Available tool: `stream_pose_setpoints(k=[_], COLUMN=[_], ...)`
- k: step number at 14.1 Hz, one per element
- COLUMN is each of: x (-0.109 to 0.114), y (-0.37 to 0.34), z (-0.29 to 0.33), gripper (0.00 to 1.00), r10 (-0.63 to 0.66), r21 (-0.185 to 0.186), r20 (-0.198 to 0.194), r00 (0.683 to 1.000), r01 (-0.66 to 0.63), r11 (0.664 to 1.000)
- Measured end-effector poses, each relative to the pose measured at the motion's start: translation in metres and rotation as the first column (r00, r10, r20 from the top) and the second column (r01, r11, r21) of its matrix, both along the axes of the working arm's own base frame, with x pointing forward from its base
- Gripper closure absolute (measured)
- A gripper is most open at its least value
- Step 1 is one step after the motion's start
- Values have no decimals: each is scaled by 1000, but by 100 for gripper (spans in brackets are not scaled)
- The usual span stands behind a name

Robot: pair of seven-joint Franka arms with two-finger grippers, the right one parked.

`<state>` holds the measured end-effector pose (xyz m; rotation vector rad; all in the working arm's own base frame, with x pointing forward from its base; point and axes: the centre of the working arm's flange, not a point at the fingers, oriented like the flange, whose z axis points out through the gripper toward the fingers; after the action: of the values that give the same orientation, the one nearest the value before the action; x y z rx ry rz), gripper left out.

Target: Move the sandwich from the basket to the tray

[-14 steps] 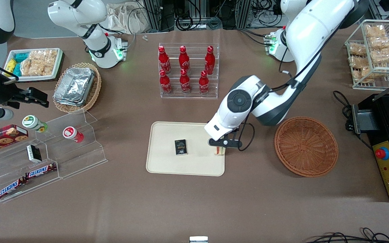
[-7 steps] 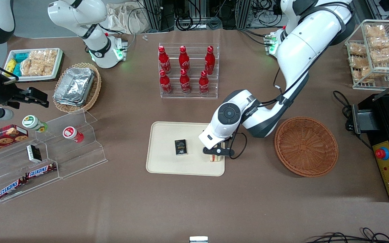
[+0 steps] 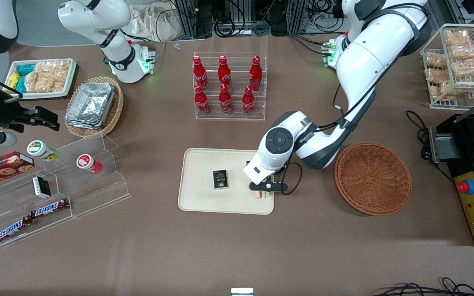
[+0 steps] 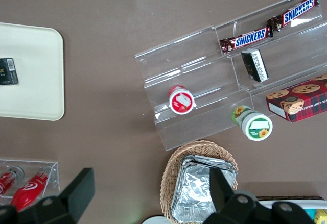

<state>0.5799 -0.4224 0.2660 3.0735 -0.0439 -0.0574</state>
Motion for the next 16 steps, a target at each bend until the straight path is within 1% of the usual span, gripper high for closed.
stream_pose_setpoints(k=[1,2,3,6,9,10,13,14,16], x=[5,11,17,28,27,26,18,15,15], y=[8,18,30,77,142,165,226,241,265], z=[6,16,33,102,174,198,259,271,281], gripper=[16,5,0,0,0,0,0,0,0], r10=[12,27,46,115,123,144,221,214,172], r21=[17,36,58,119,214,230,244,251,247], r20=[-7,-12,-13,-14,-26,-29,-14,-15,-30], r00=[1000,1000,999,993,992,989,975,977,985], r01=[-12,-26,-45,-112,-115,-134,-211,-204,-159], r11=[1000,999,997,987,970,964,946,946,956])
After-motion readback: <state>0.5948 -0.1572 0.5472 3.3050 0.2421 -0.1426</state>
